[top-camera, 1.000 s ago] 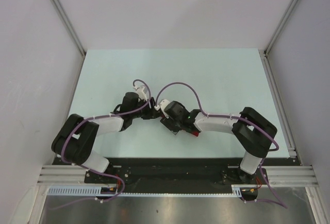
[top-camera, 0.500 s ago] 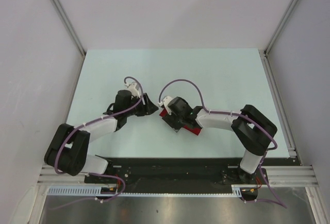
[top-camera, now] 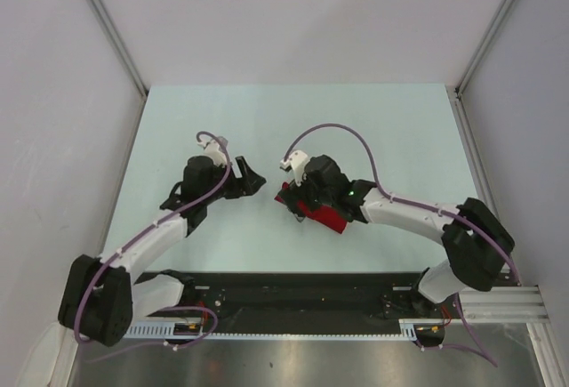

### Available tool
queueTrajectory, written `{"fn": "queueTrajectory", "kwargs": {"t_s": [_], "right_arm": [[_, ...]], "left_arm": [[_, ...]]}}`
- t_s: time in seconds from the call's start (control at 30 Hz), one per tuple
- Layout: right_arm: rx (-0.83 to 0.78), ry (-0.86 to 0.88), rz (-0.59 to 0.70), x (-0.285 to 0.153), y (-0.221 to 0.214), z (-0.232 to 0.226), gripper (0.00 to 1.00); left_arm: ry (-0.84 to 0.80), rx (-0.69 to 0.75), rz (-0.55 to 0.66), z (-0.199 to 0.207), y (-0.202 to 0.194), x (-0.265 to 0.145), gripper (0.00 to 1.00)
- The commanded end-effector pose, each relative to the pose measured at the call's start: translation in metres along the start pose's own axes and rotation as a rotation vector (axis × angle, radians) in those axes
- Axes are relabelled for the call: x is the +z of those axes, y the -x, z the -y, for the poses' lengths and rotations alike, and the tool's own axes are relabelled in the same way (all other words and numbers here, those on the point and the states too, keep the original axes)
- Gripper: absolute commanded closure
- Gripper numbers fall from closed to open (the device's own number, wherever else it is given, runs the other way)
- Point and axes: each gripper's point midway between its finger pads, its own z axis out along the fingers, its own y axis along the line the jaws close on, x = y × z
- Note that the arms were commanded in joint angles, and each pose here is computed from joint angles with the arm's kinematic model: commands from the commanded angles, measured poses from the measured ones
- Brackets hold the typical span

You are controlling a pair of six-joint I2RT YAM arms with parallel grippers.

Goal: Fold the napkin, place the utensils inside, and roll it up
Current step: Roll the napkin with the utensil

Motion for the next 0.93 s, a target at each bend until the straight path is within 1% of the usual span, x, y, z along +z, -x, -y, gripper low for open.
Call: {"fn": "queueTrajectory", "kwargs": {"t_s": [0.0,0.03,0.07,0.13,0.2,0.23,0.27,0.3,0.33,0.37,0.4,0.43,0.47,0.5,0.57,0.6,0.67,0.83,0.9], "right_arm": [[0.163,0.032,0.154,-0.029,0.035,0.017,0.0],[0.199,0.029,0.171,-0.039,0.036,0.024,0.0],[0.253,-0.009,0.175,-0.044,0.032,0.044,0.0],[0.339,-0.04,0.201,-0.06,0.025,0.061,0.0],[0.413,-0.095,0.218,-0.076,0.014,0.086,0.0],[0.449,-0.118,0.253,-0.092,0.016,0.094,0.0],[0.505,-0.174,0.225,-0.099,-0.004,0.112,0.0],[0.538,-0.202,0.227,-0.106,-0.011,0.121,0.0],[0.579,-0.223,0.256,-0.121,-0.012,0.127,0.0],[0.619,-0.244,0.229,-0.126,-0.029,0.132,0.0],[0.665,-0.291,0.242,-0.137,-0.039,0.148,0.0],[0.689,-0.303,0.249,-0.144,-0.045,0.152,0.0],[0.694,-0.324,0.278,-0.157,-0.046,0.153,0.0],[0.708,-0.355,0.279,-0.163,-0.056,0.158,0.0],[0.686,-0.392,0.321,-0.179,-0.058,0.159,0.0],[0.692,-0.405,0.325,-0.181,-0.062,0.159,0.0],[0.683,-0.403,0.371,-0.188,-0.058,0.156,0.0],[0.695,-0.422,0.358,-0.187,-0.068,0.155,0.0],[0.69,-0.412,0.364,-0.188,-0.065,0.154,0.0]], "left_arm": [[0.059,0.018,0.094,0.001,0.035,-0.032,0.12],[0.056,0.022,0.142,0.004,0.047,-0.045,0.11],[0.078,0.017,0.139,-0.001,0.047,-0.053,0.09],[0.104,0.025,0.185,-0.004,0.061,-0.07,0.05],[0.094,0.041,0.219,0.003,0.069,-0.09,0.03],[0.108,0.067,0.23,0.001,0.073,-0.098,0.02],[0.127,0.082,0.235,0.003,0.076,-0.112,0.0],[0.145,0.128,0.24,0.001,0.078,-0.12,0.0],[0.154,0.155,0.244,0.002,0.08,-0.127,0.0],[0.154,0.182,0.246,0.004,0.08,-0.134,0.0],[0.156,0.227,0.259,0.006,0.08,-0.144,0.0],[0.171,0.235,0.264,0.004,0.079,-0.149,0.0],[0.178,0.241,0.278,0.004,0.08,-0.153,0.0],[0.181,0.254,0.3,0.004,0.08,-0.16,0.0],[0.204,0.257,0.314,0.0,0.079,-0.164,0.0],[0.207,0.259,0.319,0.0,0.078,-0.166,0.0],[0.215,0.257,0.327,-0.002,0.077,-0.168,0.0],[0.221,0.25,0.3,-0.004,0.074,-0.164,0.0],[0.219,0.251,0.316,-0.002,0.078,-0.166,0.0]]}}
